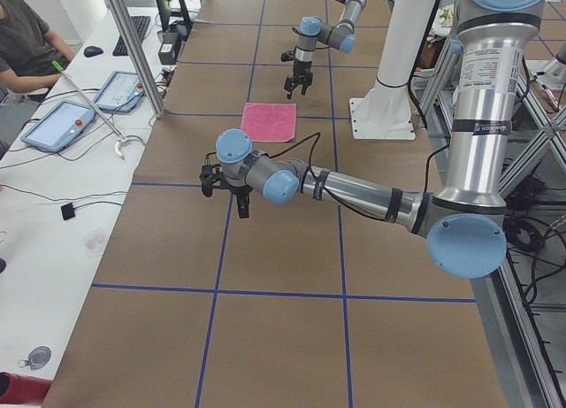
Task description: Fold towel twice with both arms
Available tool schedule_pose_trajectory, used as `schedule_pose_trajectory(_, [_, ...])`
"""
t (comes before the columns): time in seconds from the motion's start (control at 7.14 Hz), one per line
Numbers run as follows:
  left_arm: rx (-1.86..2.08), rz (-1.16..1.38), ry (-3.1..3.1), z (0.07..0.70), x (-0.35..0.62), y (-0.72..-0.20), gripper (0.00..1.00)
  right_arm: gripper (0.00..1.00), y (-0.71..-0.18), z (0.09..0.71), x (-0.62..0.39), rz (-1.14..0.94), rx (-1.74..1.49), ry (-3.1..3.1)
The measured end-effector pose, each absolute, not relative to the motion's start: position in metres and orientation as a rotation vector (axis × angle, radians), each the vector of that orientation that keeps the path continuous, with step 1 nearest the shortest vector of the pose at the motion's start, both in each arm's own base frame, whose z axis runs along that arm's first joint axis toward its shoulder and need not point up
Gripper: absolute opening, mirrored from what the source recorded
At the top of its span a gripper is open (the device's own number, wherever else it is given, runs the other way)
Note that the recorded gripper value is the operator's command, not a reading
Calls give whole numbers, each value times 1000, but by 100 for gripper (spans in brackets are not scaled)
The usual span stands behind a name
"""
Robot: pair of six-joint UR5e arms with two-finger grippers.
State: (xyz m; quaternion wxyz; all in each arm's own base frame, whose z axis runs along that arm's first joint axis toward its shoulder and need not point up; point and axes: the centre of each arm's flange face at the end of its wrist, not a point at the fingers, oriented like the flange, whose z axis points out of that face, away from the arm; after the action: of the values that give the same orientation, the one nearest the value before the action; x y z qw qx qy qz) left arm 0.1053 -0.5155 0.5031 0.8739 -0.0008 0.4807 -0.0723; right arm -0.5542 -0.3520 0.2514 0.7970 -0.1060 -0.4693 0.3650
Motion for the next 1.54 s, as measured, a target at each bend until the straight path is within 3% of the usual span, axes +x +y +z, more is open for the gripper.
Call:
schedule_pose_trajectory(0.28, [-10, -163, 1004, 501, 108, -515, 100, 80, -349, 255, -559, 770, -224, -998])
schedule_pose_trajectory(0.84, [-10, -160, 1008, 497, 111, -514, 100, 80, -351, 265, -566, 795, -230, -973])
schedule_pose_trajectory(0.98, [-10, -159, 1010, 497, 111, -514, 100, 77, -352, 269, -568, 803, -230, -965])
schedule_pose_trajectory(1.12, [-10, -159, 1010, 497, 111, -514, 100, 65, -353, 272, -570, 810, -231, -959])
schedule_pose_trajectory(1.54, [-9, -156, 1012, 495, 111, -513, 100, 60, -355, 277, -573, 827, -235, -946])
